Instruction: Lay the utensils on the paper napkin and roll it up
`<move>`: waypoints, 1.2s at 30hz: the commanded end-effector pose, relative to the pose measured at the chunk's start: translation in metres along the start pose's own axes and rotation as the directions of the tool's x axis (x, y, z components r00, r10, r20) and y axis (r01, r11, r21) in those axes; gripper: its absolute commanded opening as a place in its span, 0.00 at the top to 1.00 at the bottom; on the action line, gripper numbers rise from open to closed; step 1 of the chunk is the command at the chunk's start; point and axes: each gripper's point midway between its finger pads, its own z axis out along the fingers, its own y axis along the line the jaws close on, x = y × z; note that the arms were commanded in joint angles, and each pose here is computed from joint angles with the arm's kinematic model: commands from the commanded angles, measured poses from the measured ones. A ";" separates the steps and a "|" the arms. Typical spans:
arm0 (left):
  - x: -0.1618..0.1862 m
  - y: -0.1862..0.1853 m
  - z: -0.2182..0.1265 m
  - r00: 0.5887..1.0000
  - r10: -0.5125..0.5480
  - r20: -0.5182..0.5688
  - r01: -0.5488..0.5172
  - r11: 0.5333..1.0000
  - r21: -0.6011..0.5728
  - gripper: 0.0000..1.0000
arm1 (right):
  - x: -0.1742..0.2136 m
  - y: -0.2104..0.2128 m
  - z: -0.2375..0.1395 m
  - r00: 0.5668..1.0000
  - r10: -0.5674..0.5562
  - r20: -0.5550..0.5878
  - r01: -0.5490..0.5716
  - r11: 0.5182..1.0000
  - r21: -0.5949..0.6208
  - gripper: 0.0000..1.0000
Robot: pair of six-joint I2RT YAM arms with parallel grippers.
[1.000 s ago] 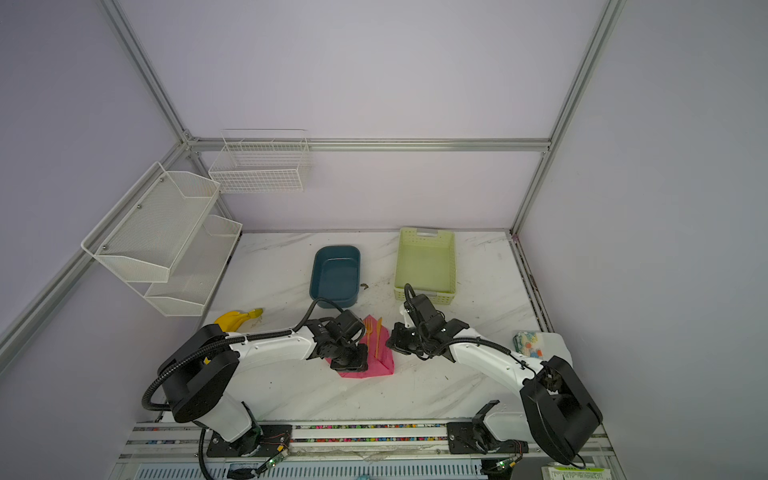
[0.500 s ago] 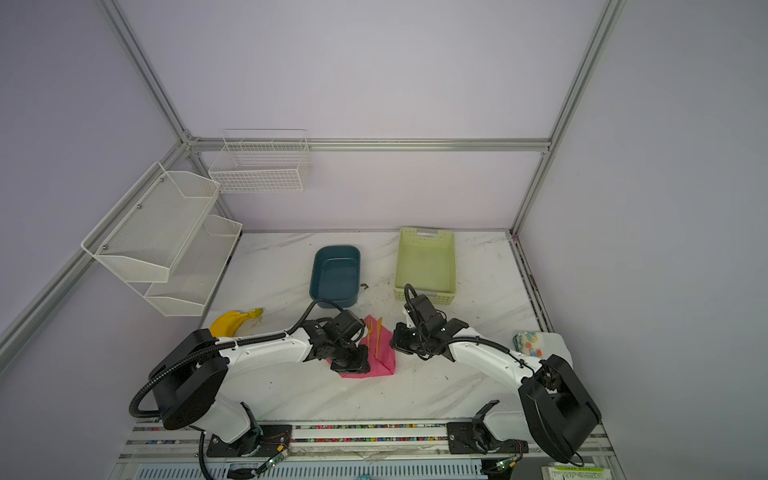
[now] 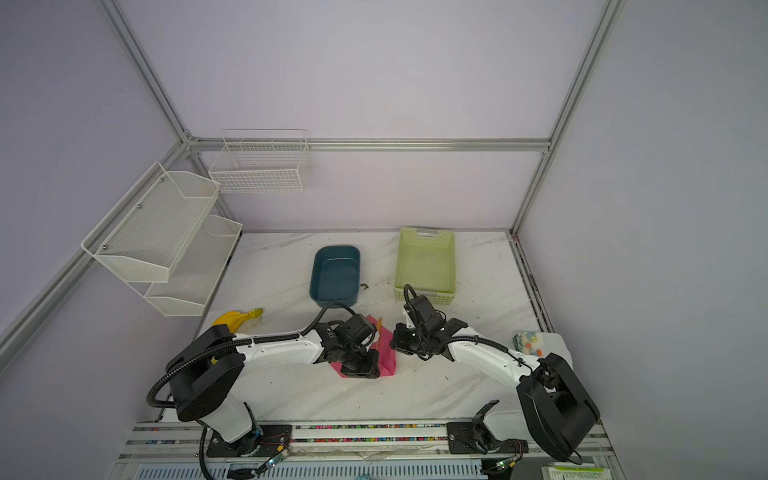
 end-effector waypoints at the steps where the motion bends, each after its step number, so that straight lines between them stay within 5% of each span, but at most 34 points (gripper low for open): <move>1: -0.024 -0.036 -0.012 0.997 0.022 0.072 -0.028 0.996 0.086 0.89 | -0.003 0.006 -0.004 1.000 -0.013 0.010 0.013 1.000 -0.005 1.00; 27: -0.020 -0.023 0.001 0.999 -0.010 0.045 0.008 0.998 0.057 0.90 | -0.005 0.042 -0.005 0.999 0.034 -0.006 -0.035 0.980 -0.198 1.00; 36: -0.027 -0.016 -0.032 0.993 0.006 0.115 -0.006 1.000 -0.001 0.86 | -0.001 0.029 0.003 0.999 0.032 -0.016 -0.034 0.987 -0.155 1.00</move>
